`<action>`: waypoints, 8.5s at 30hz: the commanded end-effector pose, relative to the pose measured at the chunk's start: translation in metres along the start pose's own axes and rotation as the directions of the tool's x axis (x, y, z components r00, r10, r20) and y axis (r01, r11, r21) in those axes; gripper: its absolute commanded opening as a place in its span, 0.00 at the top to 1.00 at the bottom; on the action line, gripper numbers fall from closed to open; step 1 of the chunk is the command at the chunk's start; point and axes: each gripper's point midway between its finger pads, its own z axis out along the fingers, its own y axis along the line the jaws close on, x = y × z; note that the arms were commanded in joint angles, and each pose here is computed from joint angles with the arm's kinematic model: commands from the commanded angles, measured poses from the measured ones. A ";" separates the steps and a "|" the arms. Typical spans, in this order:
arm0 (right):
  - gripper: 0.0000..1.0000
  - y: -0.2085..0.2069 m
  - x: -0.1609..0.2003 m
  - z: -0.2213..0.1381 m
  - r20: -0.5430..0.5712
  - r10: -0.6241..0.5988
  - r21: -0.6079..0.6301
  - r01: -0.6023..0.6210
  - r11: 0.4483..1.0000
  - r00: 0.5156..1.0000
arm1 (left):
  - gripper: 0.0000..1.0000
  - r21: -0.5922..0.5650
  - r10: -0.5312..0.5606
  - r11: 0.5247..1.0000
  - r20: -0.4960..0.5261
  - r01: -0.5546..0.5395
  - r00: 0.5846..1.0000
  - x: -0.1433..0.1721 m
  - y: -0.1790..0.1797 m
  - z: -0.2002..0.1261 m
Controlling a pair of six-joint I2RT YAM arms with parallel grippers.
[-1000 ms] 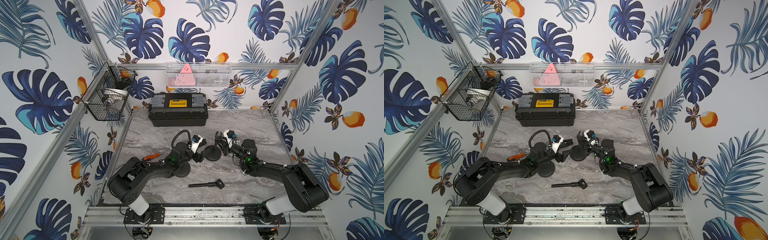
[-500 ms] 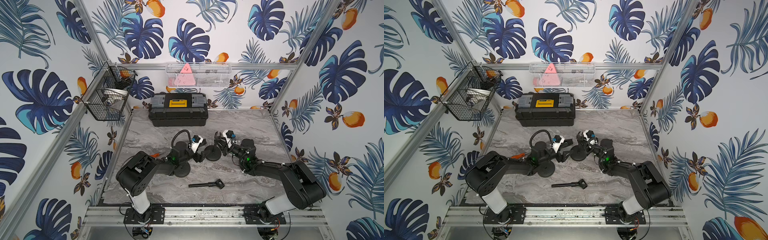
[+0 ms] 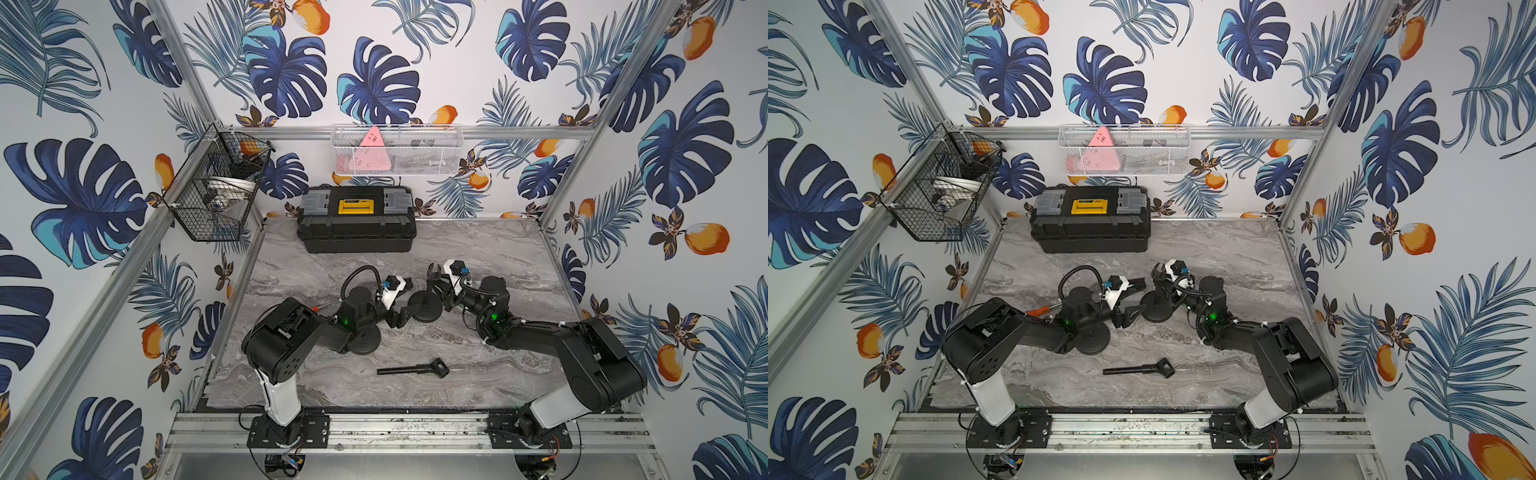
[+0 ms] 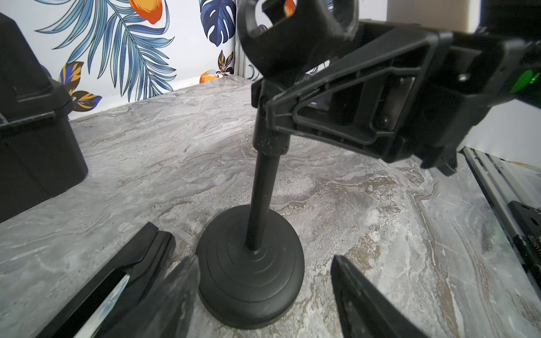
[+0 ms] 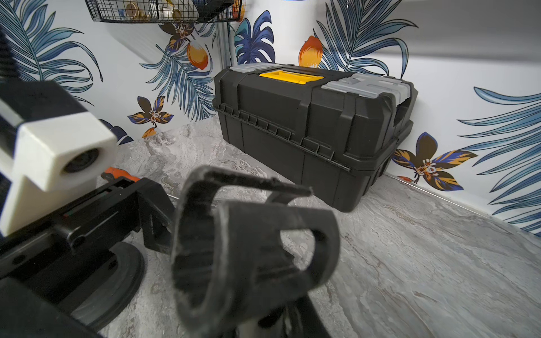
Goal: Assemble a microphone stand
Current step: Hold the microphone stand pole at the microphone stand base, then move the microphone stand to the center of the board, then screw the microphone stand pole into the microphone stand base.
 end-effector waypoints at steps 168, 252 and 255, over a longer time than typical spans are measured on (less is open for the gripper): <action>0.63 0.057 0.021 -0.041 -0.075 -0.074 -0.393 0.038 0.919 0.994 | 0.83 0.187 0.113 0.975 0.041 -0.118 0.993 0.047 -0.070 0.035; 0.41 0.047 0.016 -0.052 -0.059 -0.059 -0.378 0.033 0.925 0.996 | 0.84 0.172 0.110 0.979 0.021 -0.112 0.994 0.054 -0.064 0.039; 0.45 0.047 0.013 -0.050 -0.039 -0.054 -0.381 0.035 0.924 0.998 | 0.84 0.172 0.109 0.979 0.020 -0.111 0.994 0.055 -0.064 0.039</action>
